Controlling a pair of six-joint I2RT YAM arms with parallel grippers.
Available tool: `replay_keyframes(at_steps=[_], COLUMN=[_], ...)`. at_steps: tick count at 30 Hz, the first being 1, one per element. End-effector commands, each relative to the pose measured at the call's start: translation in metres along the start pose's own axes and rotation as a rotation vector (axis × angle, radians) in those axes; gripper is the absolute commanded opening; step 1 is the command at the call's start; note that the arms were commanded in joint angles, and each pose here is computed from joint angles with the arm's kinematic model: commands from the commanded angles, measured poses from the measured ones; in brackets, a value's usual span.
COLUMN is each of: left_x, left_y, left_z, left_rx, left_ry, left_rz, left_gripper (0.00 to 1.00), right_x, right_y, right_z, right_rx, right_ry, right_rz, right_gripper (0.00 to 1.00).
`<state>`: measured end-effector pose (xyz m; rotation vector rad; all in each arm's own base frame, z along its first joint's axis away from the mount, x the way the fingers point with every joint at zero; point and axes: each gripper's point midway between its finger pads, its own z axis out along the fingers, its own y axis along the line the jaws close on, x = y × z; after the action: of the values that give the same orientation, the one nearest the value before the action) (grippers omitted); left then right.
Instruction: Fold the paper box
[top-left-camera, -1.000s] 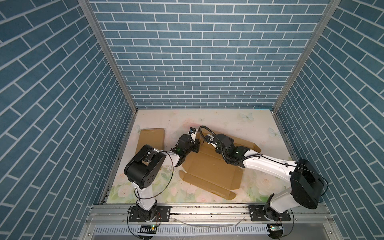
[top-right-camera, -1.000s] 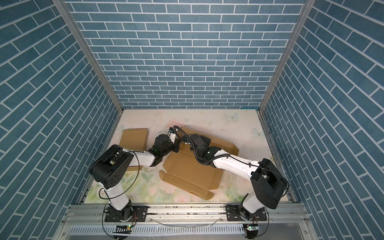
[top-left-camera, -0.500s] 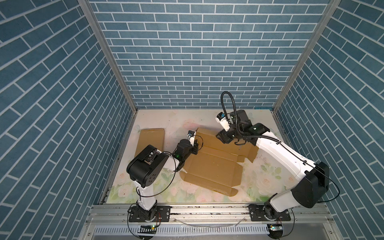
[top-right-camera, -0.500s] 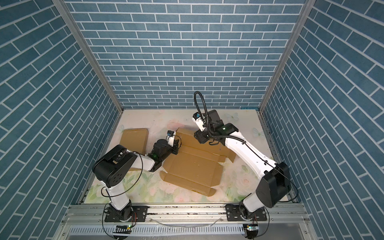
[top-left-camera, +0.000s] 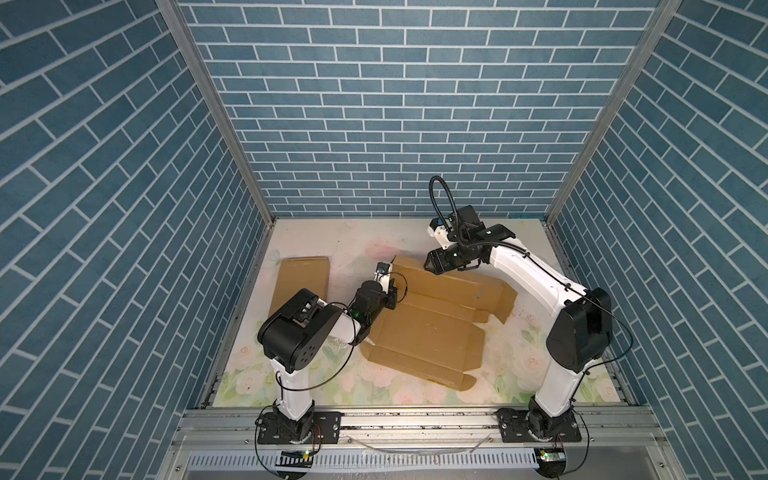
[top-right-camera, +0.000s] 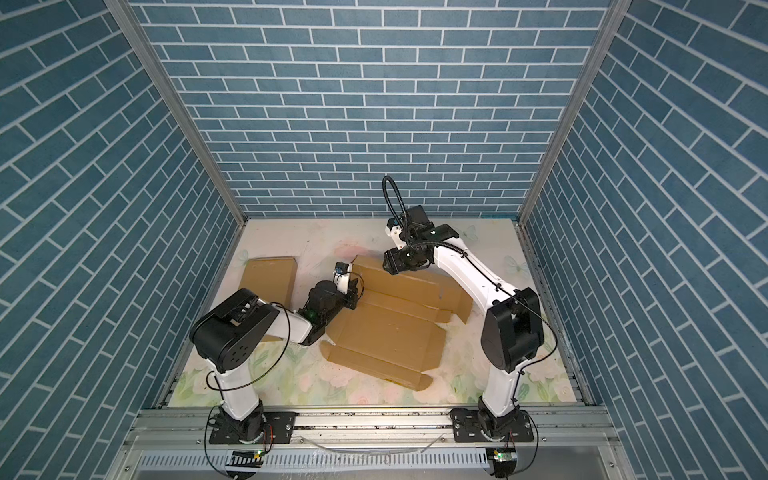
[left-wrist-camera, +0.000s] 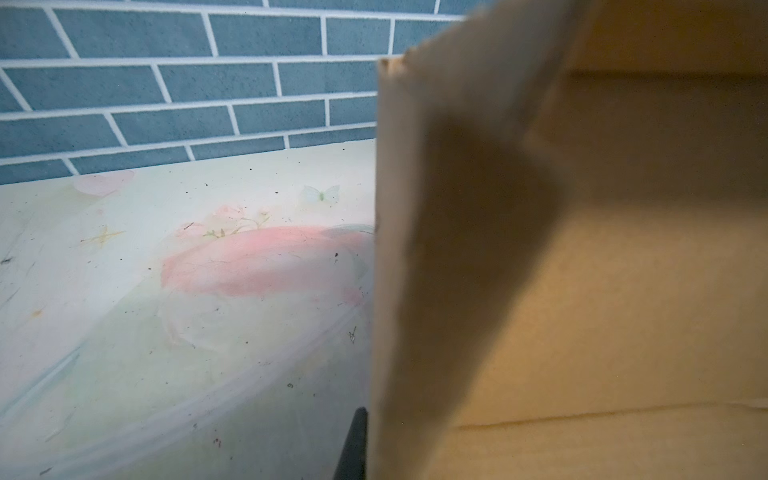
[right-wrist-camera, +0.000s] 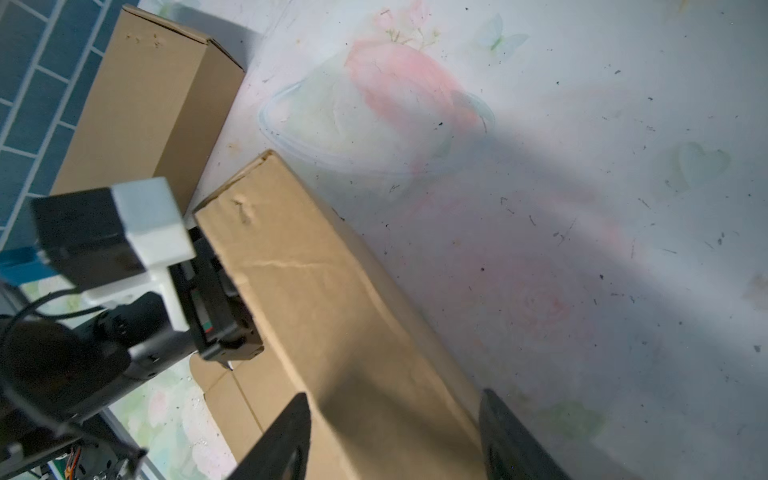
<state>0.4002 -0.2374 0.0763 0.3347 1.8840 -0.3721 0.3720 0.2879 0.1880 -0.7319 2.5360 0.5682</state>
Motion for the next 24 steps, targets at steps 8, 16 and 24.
replay_keyframes(at_steps=[8, 16, 24], left_x=[0.042, 0.035, 0.007], left_y=[0.011, 0.021, 0.032], left_z=[-0.003, -0.004, -0.01], left_rx=[-0.045, -0.097, -0.151], left_ry=[0.121, 0.114, 0.053], left_rz=[0.025, -0.034, -0.05], left_gripper=[0.0, 0.11, 0.36], right_x=[-0.005, 0.022, 0.025], right_y=[-0.011, -0.017, -0.017], right_z=[0.018, 0.036, 0.039], right_rx=[0.035, 0.034, 0.028], right_ry=[0.065, 0.15, 0.154], right_rz=[-0.016, -0.03, -0.037], right_gripper=[0.63, 0.57, 0.56])
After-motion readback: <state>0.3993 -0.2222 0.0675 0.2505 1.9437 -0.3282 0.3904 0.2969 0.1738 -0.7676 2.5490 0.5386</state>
